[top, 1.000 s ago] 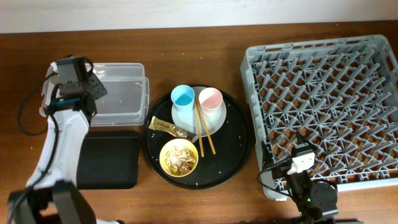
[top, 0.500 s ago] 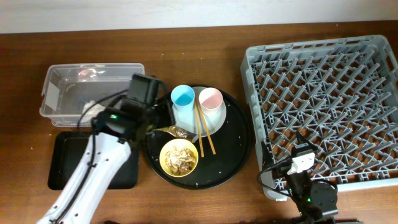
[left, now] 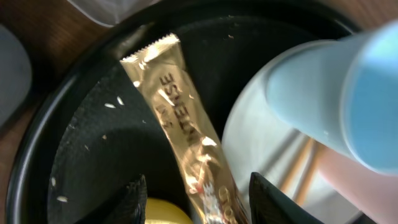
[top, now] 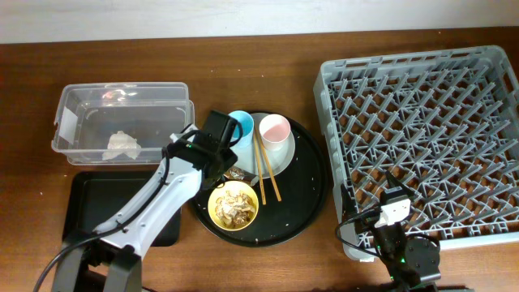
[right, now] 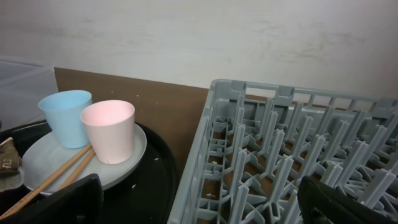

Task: Sort waste into correct bins and load items into the dishwasher rack
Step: 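Grasp the gold wrapper with the left gripper and drop it in the clear bin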

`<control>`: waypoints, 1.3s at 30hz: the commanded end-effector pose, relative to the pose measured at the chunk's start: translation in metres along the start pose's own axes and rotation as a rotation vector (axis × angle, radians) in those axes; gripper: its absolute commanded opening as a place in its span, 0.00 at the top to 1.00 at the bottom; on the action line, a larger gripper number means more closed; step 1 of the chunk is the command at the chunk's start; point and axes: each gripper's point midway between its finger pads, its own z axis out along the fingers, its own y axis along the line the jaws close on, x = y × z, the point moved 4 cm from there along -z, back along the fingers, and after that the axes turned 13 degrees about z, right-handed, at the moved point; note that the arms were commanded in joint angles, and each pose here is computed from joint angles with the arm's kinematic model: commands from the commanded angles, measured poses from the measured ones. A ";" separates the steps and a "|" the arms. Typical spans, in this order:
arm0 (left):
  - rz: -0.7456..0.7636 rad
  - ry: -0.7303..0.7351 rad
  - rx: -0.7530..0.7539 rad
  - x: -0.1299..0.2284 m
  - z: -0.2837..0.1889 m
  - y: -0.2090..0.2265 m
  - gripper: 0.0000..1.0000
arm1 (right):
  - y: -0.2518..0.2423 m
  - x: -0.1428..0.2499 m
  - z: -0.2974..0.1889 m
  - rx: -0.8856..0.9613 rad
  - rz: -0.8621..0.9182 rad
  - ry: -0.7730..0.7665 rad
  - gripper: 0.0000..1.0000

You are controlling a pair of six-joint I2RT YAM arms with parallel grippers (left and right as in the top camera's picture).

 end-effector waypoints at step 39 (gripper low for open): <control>-0.335 -0.612 0.172 -0.115 -0.086 0.092 0.98 | -0.002 0.002 0.000 0.012 0.009 0.002 0.02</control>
